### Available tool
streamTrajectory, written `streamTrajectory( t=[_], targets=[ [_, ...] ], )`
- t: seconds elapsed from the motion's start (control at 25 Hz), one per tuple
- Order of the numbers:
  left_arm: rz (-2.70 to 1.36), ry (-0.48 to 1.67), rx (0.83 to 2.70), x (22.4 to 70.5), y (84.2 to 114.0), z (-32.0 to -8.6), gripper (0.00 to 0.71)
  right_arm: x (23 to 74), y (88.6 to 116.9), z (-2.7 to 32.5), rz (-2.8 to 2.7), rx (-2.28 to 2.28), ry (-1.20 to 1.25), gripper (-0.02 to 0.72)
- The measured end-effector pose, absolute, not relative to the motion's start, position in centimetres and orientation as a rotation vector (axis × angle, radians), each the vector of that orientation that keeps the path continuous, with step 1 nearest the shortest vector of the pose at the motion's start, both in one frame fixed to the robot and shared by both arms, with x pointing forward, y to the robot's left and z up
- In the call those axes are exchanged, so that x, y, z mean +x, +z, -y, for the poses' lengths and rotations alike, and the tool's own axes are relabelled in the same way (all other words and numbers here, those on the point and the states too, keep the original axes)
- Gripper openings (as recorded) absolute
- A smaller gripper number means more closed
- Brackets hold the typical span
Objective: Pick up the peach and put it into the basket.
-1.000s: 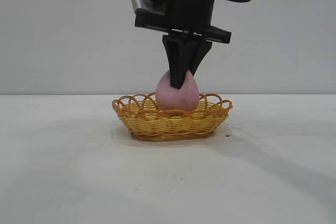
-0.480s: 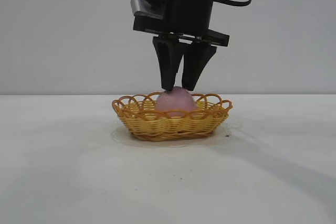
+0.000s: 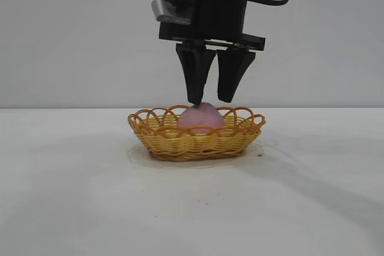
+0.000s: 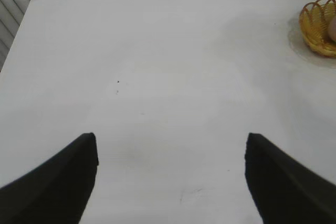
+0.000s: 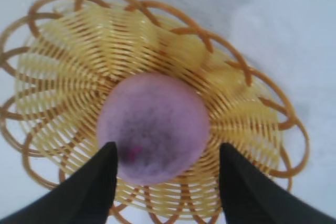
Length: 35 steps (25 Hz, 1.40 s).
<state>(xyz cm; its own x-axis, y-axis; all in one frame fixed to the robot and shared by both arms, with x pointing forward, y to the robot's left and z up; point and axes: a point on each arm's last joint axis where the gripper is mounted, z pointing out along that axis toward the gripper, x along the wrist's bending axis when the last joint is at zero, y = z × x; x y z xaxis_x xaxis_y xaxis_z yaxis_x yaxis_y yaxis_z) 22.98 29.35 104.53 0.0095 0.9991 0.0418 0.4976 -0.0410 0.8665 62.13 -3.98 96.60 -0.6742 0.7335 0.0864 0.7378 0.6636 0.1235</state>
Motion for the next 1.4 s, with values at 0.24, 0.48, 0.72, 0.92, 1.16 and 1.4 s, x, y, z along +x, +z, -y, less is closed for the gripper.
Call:
streamTrajectory(
  t=[0.24,0.48,0.72,0.92,1.16,1.4],
  targets=[
    [-1.563,0.950,1.617,23.0,104.5,-29.3,0.545,65.6,98.9,8.2,2.822,-1.425,-0.317,0.427],
    [-1.563,0.950,1.617,23.0,104.5,-29.3,0.545,68.6,99.2,15.4,2.726,-1.665,-0.300,0.427],
    [-1.563,0.950,1.617,23.0,104.5,-29.3,0.545,70.3,99.2,22.5,2.595,-1.879,-0.300,0.427],
    [-1.563,0.950,1.617,23.0,104.5,-29.3,0.545,70.8,99.5,27.1,2.429,-2.019,-0.387,0.427],
    [-1.563,0.950,1.617,23.0,104.5,-29.3,0.545,69.5,104.6,28.3,2.459,-2.079,-0.513,0.427],
    [-1.563,0.950,1.617,23.0,104.5,-29.3,0.545,65.6,109.3,28.4,2.505,-2.100,-0.571,0.427]
  ],
)
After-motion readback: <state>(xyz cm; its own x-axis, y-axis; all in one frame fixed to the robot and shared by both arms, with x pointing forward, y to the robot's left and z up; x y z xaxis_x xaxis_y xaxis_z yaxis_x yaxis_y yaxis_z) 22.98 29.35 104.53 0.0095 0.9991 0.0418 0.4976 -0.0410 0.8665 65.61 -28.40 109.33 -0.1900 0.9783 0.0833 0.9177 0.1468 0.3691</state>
